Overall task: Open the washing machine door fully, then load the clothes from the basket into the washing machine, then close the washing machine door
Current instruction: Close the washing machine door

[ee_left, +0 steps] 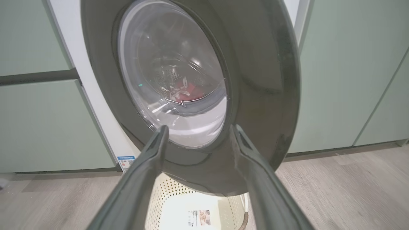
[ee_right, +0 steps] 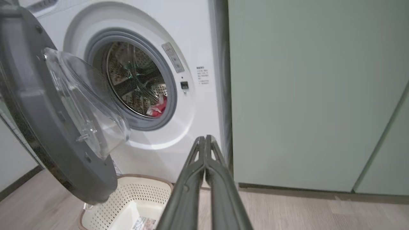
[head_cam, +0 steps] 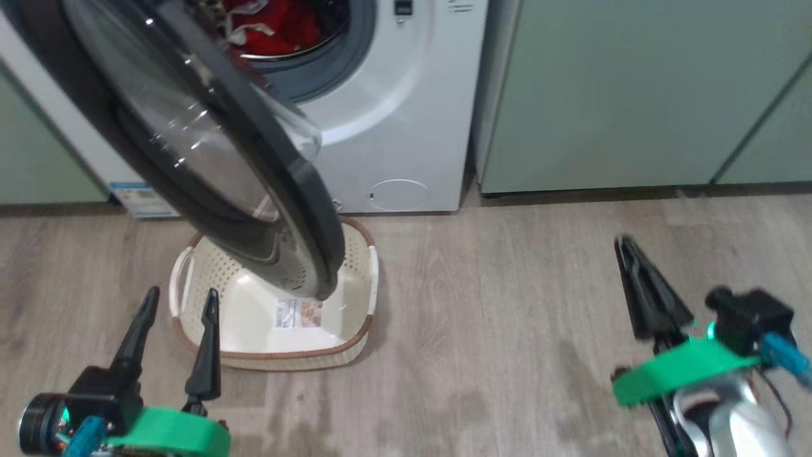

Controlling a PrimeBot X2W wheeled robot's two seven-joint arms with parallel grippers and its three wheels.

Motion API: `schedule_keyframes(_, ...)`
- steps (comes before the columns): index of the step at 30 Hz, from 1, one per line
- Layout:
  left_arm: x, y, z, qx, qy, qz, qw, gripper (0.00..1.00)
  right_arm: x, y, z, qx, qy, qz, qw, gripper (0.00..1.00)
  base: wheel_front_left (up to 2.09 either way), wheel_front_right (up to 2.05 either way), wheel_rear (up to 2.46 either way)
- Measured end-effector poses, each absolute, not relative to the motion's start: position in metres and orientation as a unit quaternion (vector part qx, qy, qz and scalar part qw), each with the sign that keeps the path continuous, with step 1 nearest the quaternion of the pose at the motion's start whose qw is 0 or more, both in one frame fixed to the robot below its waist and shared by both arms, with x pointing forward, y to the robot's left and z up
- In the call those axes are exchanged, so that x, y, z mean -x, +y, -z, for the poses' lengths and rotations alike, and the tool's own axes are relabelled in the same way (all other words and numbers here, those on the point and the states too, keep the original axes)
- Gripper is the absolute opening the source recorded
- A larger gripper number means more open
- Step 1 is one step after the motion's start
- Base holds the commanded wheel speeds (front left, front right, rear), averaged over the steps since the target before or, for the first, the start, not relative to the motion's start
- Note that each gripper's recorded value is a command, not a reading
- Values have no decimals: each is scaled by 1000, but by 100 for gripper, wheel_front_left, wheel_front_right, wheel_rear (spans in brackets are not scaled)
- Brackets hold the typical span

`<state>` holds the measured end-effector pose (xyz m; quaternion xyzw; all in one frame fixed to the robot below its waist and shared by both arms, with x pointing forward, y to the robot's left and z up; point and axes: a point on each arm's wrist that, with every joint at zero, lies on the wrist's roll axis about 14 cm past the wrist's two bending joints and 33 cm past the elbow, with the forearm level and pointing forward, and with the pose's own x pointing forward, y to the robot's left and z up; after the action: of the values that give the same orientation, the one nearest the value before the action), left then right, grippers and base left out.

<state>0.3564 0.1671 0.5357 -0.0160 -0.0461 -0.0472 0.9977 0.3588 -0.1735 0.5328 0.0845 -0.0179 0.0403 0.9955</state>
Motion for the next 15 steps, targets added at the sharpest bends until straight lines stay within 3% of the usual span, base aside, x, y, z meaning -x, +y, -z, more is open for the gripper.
schedule_keyframes(7,-350,192,-546,12,-63,2,998,100,-391,-85,-591,-81,-90,-180,976,0,0,0,0)
schedule_keyframes(15,-329,227,-548,6,-68,-63,996,100,-367,37,-614,-90,-97,-372,919,0,0,0,0)
